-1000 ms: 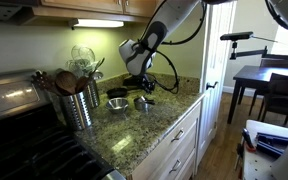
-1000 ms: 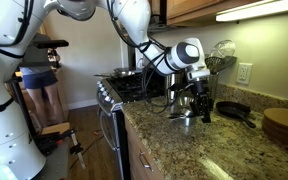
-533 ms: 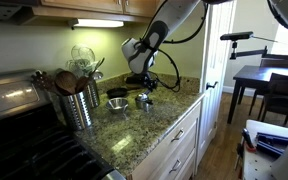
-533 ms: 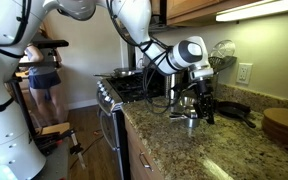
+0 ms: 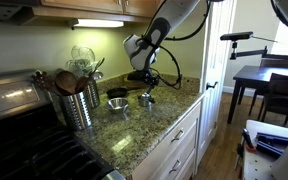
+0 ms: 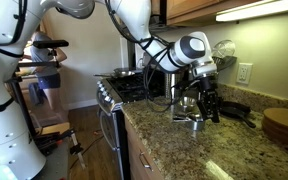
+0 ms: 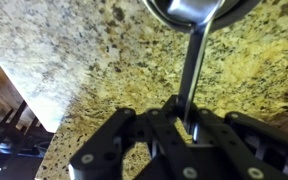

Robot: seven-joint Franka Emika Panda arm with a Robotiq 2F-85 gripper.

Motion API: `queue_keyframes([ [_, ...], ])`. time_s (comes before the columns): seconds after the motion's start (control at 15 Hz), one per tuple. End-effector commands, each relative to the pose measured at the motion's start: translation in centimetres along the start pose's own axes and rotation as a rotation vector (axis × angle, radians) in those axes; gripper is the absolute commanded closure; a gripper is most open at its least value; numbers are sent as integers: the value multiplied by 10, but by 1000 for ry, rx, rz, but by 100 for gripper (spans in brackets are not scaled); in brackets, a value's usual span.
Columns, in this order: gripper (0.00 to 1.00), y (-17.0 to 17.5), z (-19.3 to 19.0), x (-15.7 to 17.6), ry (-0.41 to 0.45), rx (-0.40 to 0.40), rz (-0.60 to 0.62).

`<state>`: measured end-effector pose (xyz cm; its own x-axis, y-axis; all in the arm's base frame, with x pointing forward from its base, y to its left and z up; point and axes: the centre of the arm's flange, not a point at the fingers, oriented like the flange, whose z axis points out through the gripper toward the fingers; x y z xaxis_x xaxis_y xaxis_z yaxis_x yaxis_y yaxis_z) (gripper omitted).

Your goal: Unstack the measuring cups

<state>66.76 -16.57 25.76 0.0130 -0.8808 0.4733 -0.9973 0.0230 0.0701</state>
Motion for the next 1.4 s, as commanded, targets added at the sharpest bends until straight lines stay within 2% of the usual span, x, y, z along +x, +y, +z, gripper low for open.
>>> queue_keyframes([
  [0.0, 94, 22, -25, 12, 23, -19, 40],
  [0.4, 94, 28, -40, 21, 36, -35, 45],
  [0.47, 83, 27, -41, 20, 34, -37, 45],
  [0.53, 83, 26, -40, 17, 31, -40, 41],
  [0.8, 98, 24, -38, 6, 25, -47, 21],
  [0.87, 94, 24, -41, 5, 29, -48, 20],
  [1.33, 94, 24, -44, 0, 44, -62, 0],
])
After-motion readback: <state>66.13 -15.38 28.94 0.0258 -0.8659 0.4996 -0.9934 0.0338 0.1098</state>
